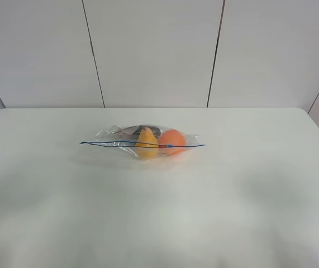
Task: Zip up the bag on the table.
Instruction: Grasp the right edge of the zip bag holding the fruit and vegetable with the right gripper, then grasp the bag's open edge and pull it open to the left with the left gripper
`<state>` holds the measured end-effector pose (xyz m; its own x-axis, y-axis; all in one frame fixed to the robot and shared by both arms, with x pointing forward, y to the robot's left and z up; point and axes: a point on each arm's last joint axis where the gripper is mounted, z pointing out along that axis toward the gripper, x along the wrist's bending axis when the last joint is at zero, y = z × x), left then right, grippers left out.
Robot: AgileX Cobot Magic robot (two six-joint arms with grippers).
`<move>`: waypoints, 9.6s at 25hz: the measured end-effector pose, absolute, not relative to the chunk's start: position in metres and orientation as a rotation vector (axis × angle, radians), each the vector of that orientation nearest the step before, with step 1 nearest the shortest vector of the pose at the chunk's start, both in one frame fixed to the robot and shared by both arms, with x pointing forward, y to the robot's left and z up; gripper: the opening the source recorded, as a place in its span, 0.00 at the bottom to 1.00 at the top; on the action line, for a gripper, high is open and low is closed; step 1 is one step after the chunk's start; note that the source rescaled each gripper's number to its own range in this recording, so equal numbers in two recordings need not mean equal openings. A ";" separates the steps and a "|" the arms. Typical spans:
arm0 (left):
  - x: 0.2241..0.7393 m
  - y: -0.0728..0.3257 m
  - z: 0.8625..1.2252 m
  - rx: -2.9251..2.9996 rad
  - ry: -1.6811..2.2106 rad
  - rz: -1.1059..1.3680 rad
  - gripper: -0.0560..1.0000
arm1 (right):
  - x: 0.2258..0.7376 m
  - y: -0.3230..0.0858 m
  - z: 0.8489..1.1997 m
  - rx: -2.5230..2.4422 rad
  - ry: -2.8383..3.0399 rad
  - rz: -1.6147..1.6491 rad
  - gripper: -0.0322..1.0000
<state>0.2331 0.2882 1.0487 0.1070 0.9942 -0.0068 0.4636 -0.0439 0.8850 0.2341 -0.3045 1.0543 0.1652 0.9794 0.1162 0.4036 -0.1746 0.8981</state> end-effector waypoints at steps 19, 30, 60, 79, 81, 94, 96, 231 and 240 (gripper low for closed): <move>0.233 0.288 1.049 1.618 1.460 0.874 1.00 | 0.234 -0.304 1.054 1.698 1.331 0.979 1.00; 0.233 0.288 1.049 1.618 1.460 0.874 1.00 | 0.234 -0.304 1.054 1.698 1.331 0.979 1.00; 0.233 0.288 1.049 1.618 1.460 0.874 1.00 | 0.228 -0.300 1.078 1.582 1.299 1.096 1.00; 0.233 0.289 1.049 1.620 1.462 0.880 1.00 | 0.377 -0.286 1.070 1.903 1.514 1.174 1.00; 0.233 0.289 1.049 1.620 1.462 0.881 1.00 | 0.393 -0.282 1.061 1.969 1.551 1.201 1.00; 0.233 0.289 1.049 1.620 1.462 0.880 1.00 | 0.484 -0.258 1.021 2.233 1.738 1.464 0.98; 0.233 0.289 1.049 1.620 1.462 0.880 1.00 | 0.494 -0.255 1.016 2.272 1.762 1.498 0.98; 0.397 0.176 1.065 2.135 0.807 0.478 1.00 | 0.577 -0.195 0.913 2.535 2.008 1.631 0.03; 0.411 0.165 1.066 2.094 0.755 0.549 1.00 | 0.577 -0.195 0.912 2.535 2.010 1.629 0.03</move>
